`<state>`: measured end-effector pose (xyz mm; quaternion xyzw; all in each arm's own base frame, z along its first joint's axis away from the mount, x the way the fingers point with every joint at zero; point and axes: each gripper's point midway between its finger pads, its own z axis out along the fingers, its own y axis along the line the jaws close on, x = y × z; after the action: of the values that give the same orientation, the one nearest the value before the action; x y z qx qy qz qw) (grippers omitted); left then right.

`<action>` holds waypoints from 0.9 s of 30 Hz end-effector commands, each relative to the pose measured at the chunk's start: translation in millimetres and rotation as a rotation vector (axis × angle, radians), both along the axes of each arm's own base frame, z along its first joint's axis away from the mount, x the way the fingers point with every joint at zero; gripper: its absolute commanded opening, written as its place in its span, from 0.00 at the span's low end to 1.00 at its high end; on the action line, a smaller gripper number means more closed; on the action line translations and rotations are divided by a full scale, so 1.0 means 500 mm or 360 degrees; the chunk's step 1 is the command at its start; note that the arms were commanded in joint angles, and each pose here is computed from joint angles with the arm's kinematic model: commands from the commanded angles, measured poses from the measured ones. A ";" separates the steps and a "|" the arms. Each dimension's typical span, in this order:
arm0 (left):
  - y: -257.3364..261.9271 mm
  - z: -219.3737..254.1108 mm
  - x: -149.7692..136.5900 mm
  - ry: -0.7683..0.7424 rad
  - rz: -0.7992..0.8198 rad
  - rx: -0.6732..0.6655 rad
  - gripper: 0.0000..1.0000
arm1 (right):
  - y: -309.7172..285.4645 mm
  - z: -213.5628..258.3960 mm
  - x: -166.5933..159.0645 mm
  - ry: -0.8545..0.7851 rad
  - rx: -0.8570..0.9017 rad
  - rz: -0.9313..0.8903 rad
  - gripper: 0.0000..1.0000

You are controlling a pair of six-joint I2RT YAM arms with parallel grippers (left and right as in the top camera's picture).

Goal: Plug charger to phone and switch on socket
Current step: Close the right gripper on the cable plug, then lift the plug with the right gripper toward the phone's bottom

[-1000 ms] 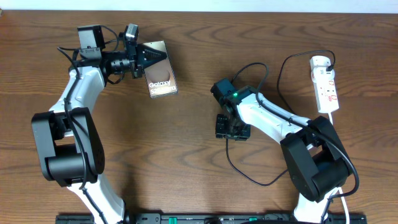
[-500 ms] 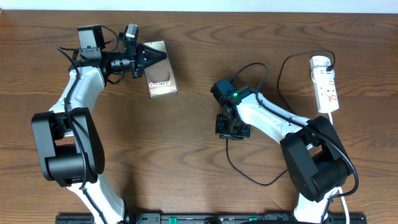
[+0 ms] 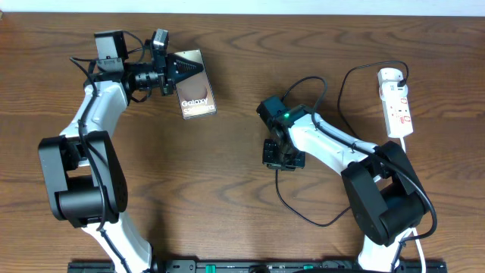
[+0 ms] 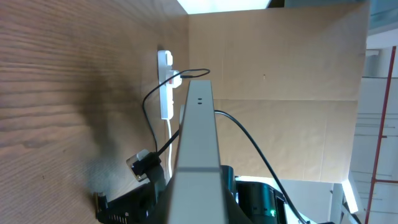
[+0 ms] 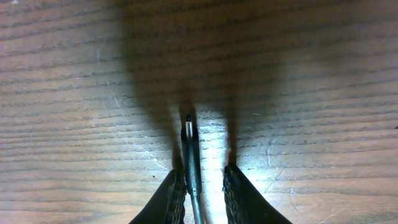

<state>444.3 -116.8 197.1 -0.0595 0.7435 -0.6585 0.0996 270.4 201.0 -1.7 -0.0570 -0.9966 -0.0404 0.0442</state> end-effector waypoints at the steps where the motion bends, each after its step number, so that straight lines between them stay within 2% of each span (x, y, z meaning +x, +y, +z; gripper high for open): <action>1: -0.003 0.022 -0.010 -0.0045 -0.0062 -0.0058 0.07 | -0.004 -0.015 -0.009 0.0032 -0.0029 0.0009 0.19; 5: -0.003 0.022 -0.010 -0.0044 -0.0062 -0.0058 0.07 | -0.004 -0.015 -0.009 0.0033 -0.0028 0.0009 0.17; 14: -0.003 0.022 -0.010 -0.0045 -0.0062 -0.0058 0.07 | -0.004 -0.015 -0.009 0.0033 -0.0027 0.0006 0.01; 27: -0.003 0.022 -0.010 -0.0045 -0.0063 -0.0058 0.07 | -0.003 -0.007 0.002 0.0012 -0.0030 -0.0002 0.01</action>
<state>444.3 -116.8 197.1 -0.0595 0.7435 -0.6585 0.0996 270.0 200.9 -2.0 -0.0573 -0.9965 -0.0399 0.0455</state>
